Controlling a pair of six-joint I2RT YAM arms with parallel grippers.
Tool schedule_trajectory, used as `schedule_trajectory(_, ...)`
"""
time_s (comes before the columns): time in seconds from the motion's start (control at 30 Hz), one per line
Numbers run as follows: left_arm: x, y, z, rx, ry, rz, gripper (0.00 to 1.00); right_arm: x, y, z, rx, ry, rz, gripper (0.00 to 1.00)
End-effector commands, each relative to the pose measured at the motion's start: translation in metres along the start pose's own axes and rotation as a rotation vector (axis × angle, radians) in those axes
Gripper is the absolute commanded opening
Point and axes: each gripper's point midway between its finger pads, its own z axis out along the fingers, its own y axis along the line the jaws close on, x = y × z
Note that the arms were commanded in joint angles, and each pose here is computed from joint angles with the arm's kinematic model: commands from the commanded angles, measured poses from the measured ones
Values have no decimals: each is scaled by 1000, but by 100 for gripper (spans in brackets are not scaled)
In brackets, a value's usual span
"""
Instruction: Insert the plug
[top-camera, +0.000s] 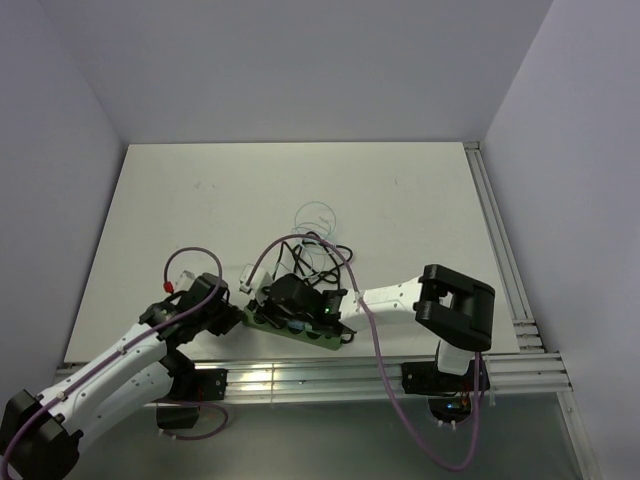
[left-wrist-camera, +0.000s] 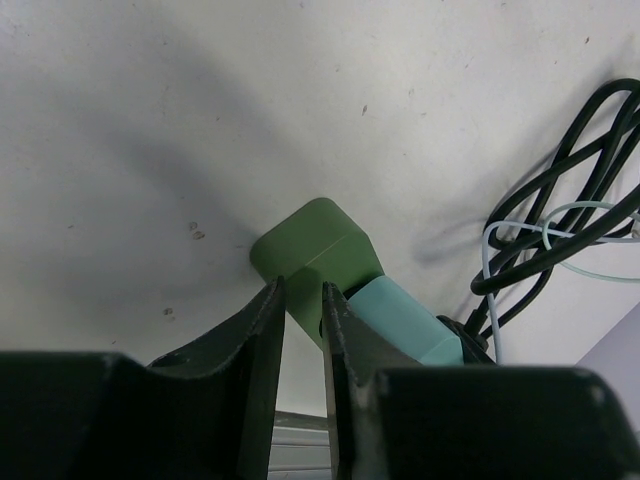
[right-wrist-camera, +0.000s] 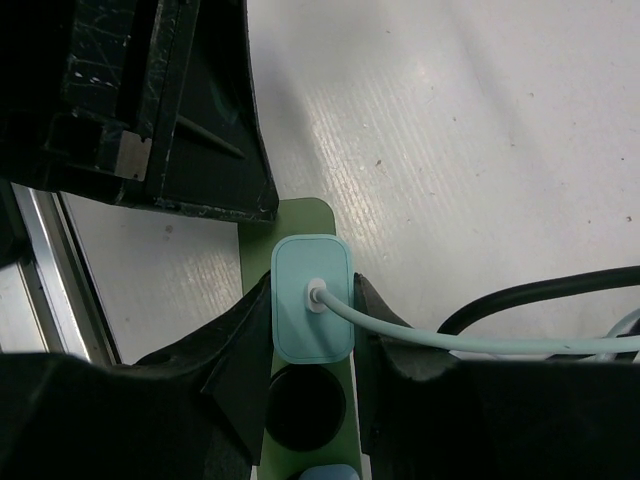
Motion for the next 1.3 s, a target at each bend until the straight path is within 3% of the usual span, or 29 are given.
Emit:
schedule_trajectory(0.0, 2, -2, 2, 12, 13, 12, 27, 151, 16, -17, 2, 452, 20, 0)
schedule_trajectory(0.3, 3, 6, 6, 1, 10, -21, 26, 198, 42, -25, 44, 584, -53, 0)
schedule_trajectory(0.43, 4, 8, 7, -2, 16, -30, 25, 212, 50, -29, 45, 615, 4, 0)
schedule_trajectory(0.57, 3, 6, 4, 18, 12, -33, 25, 215, 53, -33, 49, 603, 56, 0)
schedule_trajectory(0.7, 2, 6, 2, 40, 5, -37, 26, 184, 44, -34, 86, 499, 89, 0)
schedule_trajectory(0.73, 1, 6, 1, 41, 3, -36, 26, 180, 40, -36, 103, 495, 91, 2)
schedule_trajectory(0.77, 1, 5, 2, 41, 3, -36, 26, 168, 35, -36, 112, 471, 104, 16)
schedule_trajectory(0.87, 2, 4, 2, 39, 8, -29, 26, 142, 27, -38, 113, 421, 123, 35)
schedule_trajectory(0.97, 3, 4, 3, 29, 13, -18, 26, 110, 17, -33, 123, 369, 130, 49)
schedule_trajectory(1.27, 1, 4, -1, 29, 4, -24, 26, 59, 2, -32, 111, 321, 141, 68)
